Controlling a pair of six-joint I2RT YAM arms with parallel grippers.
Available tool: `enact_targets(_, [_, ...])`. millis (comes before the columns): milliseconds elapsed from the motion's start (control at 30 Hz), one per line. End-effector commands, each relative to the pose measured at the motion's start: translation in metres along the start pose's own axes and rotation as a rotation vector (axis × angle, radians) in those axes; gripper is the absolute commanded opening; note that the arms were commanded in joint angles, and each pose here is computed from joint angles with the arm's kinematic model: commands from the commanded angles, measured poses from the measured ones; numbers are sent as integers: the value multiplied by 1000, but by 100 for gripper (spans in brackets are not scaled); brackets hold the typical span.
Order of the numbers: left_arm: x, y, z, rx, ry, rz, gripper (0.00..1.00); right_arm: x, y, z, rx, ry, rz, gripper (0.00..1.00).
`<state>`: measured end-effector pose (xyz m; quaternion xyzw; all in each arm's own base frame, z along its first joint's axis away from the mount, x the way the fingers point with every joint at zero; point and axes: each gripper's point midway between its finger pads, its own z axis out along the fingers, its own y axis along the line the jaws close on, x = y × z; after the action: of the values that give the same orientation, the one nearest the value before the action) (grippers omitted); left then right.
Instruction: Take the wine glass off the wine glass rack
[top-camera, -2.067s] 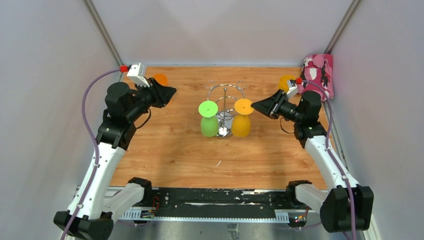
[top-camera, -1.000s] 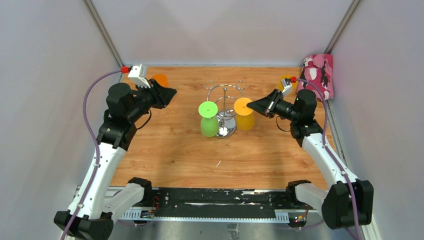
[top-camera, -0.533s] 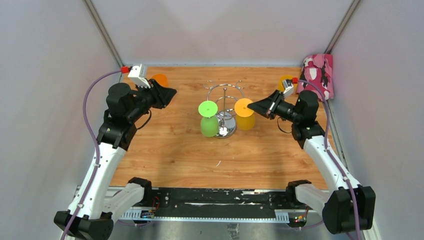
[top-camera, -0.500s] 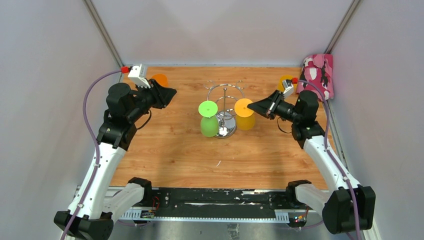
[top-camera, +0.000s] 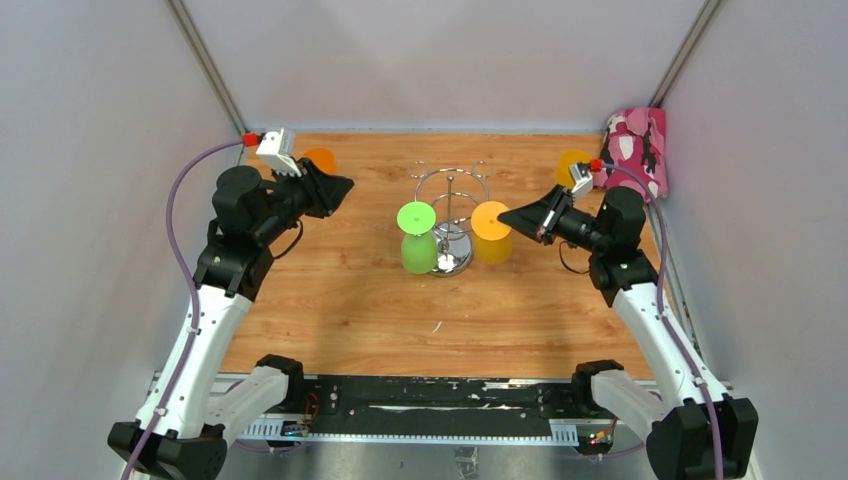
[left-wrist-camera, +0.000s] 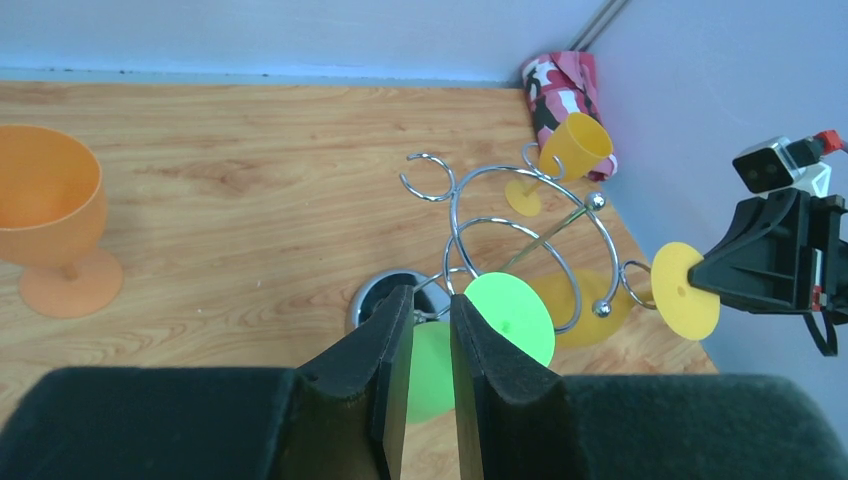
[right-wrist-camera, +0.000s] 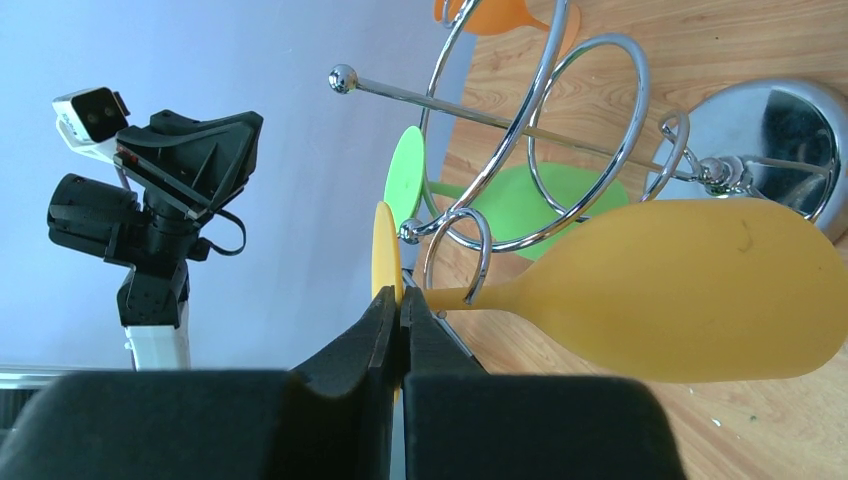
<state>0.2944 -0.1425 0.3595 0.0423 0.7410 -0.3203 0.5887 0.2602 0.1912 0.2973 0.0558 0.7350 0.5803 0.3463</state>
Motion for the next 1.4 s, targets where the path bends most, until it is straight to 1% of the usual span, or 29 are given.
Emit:
enact_targets(0, [-6,-9,-3,31,-18,11,25,9,-2,-2,11,20,-4,0])
enact_targets(167, [-7,-8,-5,25,-20,18,25,17,-8,-6,23,21,7,0])
enact_targets(267, [-5,-7,-3,27,-13,14,25,18,-2,-11,18,10,-6,0])
enact_targets(500, [-2,-7,0,31,-2,0,26,20,27,-35,39,-17,-86,0])
enact_targets(767, [0,-10,6,59,8,-23,26,16,73,-66,19,-106,-195,0])
enact_targets(933, [2,-13,14,80,38,-38,26,15,111,-74,-78,-109,-220,0])
enact_targets(1000, [0,-17,16,98,42,-42,26,12,134,-82,-122,-119,-273,0])
enact_targets(1067, [-6,-23,15,111,31,-35,26,5,160,-92,-140,-141,-364,0])
enact_targets(1167, [-26,-37,10,139,-8,-19,27,-5,196,-104,-165,-177,-465,0])
enact_targets(1300, [-47,-59,8,216,-48,-28,27,-15,242,-105,-347,-185,-474,0])
enact_targets(1367, [-52,-74,8,300,-58,-38,27,-21,254,-102,-413,-183,-466,0])
